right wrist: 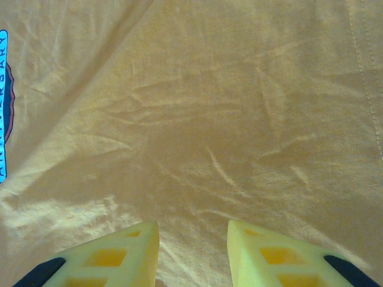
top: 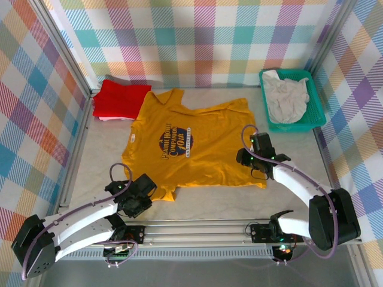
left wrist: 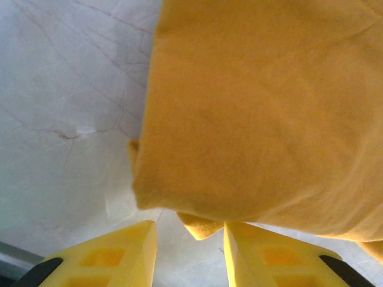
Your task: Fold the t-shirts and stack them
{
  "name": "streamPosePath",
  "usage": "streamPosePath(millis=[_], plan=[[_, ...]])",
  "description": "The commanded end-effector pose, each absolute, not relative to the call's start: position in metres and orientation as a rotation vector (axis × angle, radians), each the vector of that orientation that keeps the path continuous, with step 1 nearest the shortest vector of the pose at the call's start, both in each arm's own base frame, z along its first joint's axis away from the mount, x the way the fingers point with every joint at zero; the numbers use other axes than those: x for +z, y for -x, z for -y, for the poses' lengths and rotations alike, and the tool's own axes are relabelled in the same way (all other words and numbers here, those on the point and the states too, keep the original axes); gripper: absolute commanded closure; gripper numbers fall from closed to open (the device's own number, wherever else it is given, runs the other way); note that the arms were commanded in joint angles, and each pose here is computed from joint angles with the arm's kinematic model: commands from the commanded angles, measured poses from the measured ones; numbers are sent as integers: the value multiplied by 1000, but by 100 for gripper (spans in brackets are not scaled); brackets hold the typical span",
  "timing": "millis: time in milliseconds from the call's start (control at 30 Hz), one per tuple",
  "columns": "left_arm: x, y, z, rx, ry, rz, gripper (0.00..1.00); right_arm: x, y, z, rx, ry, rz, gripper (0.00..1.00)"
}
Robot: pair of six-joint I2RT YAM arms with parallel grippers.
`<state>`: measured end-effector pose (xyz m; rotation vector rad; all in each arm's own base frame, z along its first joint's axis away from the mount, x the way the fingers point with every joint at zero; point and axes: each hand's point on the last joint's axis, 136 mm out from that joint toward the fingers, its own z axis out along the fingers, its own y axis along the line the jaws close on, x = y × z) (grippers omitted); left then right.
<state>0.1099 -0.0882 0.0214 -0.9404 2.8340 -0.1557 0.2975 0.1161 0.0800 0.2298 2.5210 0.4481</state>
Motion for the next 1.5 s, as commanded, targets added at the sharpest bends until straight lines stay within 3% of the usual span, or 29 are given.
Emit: streamPosePath(millis=[0, 233, 433, 500, 633, 700, 833, 967, 1467], plan=[[18, -114, 86, -138, 912, -2808, 65, 78, -296, -119, 477, -219, -2517, 65], [14, -117, 80, -106, 899, -2784, 67, 80, -296, -120, 486, -216, -2512, 64], [14, -119, 80, -114, 891, -2775, 79, 82, -295, -120, 493, -221, -2507, 64], [18, -121, 79, -111, 884, -2762, 91, 82, -294, -119, 490, -222, -2508, 63], [31, -127, 80, -134, 867, -2724, 93, 86, -280, -105, 403, -296, -2570, 61], [39, -130, 80, -146, 866, -2706, 100, 86, -269, -86, 359, -419, -2601, 59], [62, -136, 77, -173, 852, -2656, 100, 82, -247, -51, 477, -732, -2627, 56], [89, -145, 72, -182, 830, -2606, 100, 80, -233, -29, 450, -842, -2659, 56], [144, -154, 78, -342, 884, -2535, 100, 50, -212, -30, 660, -1100, -2820, 51]])
